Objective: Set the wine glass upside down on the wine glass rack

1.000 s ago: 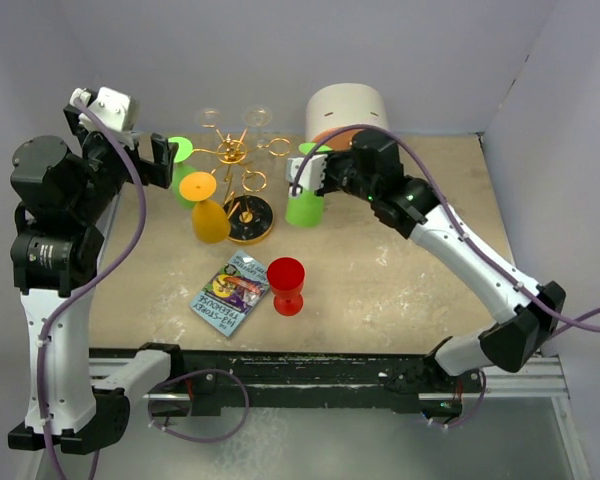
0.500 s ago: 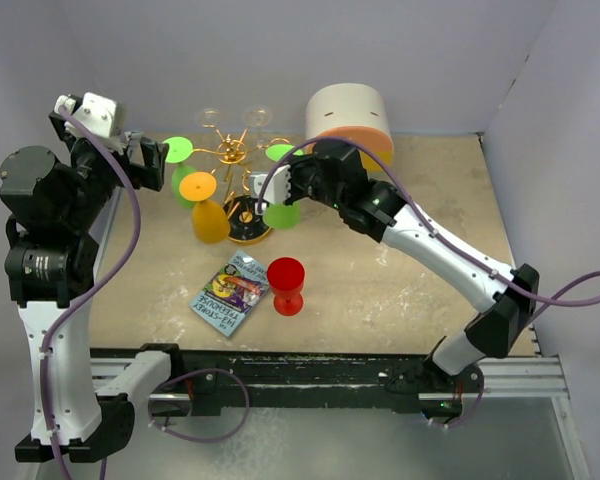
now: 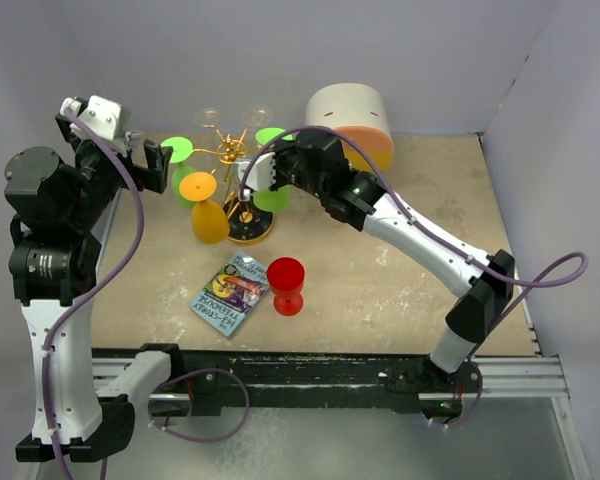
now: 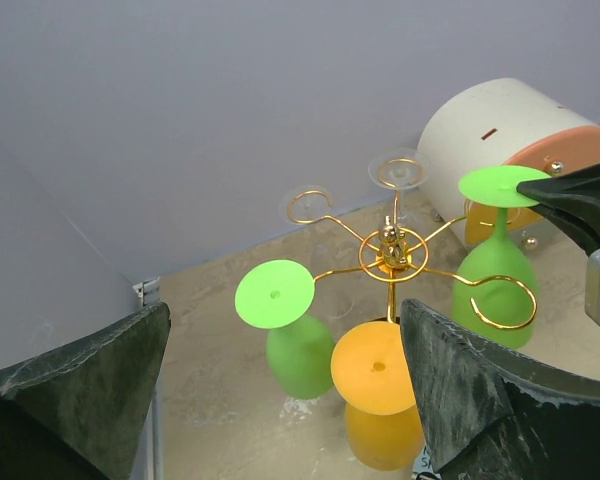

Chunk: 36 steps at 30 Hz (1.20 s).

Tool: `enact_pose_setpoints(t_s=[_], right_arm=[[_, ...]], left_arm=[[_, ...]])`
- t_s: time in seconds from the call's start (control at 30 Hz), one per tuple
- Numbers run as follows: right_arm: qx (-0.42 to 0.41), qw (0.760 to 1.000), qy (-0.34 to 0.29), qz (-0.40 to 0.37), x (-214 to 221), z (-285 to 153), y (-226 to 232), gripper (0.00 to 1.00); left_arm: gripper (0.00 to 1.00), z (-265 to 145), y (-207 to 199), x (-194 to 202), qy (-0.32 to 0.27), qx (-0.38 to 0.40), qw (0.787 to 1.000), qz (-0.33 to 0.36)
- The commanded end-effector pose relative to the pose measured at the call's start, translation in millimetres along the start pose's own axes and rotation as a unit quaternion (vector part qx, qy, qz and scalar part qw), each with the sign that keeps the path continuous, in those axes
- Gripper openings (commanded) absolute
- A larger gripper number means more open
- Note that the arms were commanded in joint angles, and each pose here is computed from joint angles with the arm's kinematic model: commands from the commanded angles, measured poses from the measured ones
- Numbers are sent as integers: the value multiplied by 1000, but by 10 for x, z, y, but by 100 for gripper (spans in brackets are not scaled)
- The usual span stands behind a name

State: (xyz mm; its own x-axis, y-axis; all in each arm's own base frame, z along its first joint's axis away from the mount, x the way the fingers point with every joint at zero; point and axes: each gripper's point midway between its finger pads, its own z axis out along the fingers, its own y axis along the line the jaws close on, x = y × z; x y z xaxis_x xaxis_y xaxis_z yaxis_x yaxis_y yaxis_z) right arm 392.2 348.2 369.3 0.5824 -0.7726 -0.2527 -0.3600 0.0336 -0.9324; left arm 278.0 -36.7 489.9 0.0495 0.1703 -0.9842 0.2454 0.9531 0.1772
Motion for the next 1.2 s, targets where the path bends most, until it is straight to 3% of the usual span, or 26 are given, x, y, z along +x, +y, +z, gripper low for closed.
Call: enact_pose_setpoints(t_s=[0.0, 0.57, 1.17], right_arm=[[65, 998, -10, -3, -120, -55, -466, 0], [62, 998, 8, 7, -71, 243, -376, 0], [58, 998, 34, 10, 81, 108, -308, 0]], left_arm=[[99, 0, 23, -115, -26, -2, 1000, 1], [99, -27, 23, -156, -32, -2, 999, 2], [99, -33, 10, -127, -30, 1, 1000, 5]])
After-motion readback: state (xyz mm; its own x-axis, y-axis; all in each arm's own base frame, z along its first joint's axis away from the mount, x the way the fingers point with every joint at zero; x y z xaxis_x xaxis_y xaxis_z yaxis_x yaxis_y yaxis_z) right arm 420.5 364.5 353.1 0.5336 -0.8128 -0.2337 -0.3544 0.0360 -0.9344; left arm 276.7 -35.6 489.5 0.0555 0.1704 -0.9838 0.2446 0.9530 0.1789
